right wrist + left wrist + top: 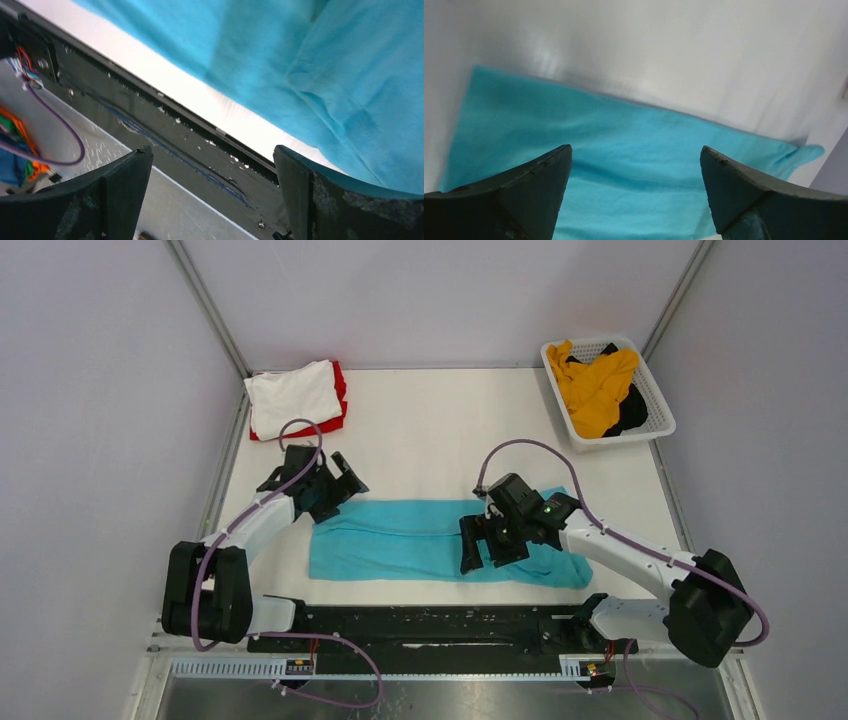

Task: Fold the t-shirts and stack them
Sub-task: Fold the other side of the tshirt into a rectangle, then rotate the tshirt 90 degrees

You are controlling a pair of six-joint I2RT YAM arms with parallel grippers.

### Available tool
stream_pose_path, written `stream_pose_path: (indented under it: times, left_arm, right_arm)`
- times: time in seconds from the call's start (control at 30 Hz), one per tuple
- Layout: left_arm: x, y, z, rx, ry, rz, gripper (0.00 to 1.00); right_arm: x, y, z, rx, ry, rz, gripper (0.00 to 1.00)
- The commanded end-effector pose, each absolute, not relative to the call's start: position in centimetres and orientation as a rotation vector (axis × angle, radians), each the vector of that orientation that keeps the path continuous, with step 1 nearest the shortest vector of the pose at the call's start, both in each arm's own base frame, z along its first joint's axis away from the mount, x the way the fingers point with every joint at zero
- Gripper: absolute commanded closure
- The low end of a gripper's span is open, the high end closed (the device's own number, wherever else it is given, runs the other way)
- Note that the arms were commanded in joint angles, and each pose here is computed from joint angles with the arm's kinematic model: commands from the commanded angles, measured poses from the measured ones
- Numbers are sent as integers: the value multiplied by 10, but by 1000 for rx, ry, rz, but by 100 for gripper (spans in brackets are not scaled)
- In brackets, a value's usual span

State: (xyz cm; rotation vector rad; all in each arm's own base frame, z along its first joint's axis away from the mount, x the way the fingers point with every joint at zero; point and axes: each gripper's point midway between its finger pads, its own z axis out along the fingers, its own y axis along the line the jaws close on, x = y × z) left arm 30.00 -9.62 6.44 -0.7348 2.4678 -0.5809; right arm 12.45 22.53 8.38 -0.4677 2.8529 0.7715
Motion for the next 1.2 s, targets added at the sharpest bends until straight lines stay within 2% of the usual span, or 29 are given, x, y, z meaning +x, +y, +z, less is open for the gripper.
stream_pose_path:
  times: [0.0, 0.07, 0.27, 0.4, 0.53, 0.73, 1.0, 1.17]
  left_arm:
    - [312, -135, 98, -539, 2426, -697, 1]
    - [308, -154, 98, -472, 2455, -720, 1]
    - [287, -198, 76, -366, 2576, -789, 1]
    - [272, -202, 52, -381, 2657, -758, 1]
    - [256, -200, 37, -407, 2710, -738, 1]
    - [240, -237, 43, -438, 2628, -881, 1]
    - [223, -293, 33, -321, 2730, -946, 1]
    - [220, -327, 41, -226, 2738, -992, 1]
  right_arm:
    - [142, 208, 71, -156, 2885, 693, 0]
    - [145, 202, 54, -2, 2914, 717, 1]
    - [166, 160, 7, 332, 2947, 469, 0]
    - [207, 150, -4, 416, 2907, 379, 0]
    - [272, 147, 0, 508, 2850, 367, 1]
    - [336, 161, 2, 487, 2861, 374, 1]
    - [412, 212, 16, 360, 2932, 567, 1]
    - [431, 240, 21, 293, 2961, 644, 1]
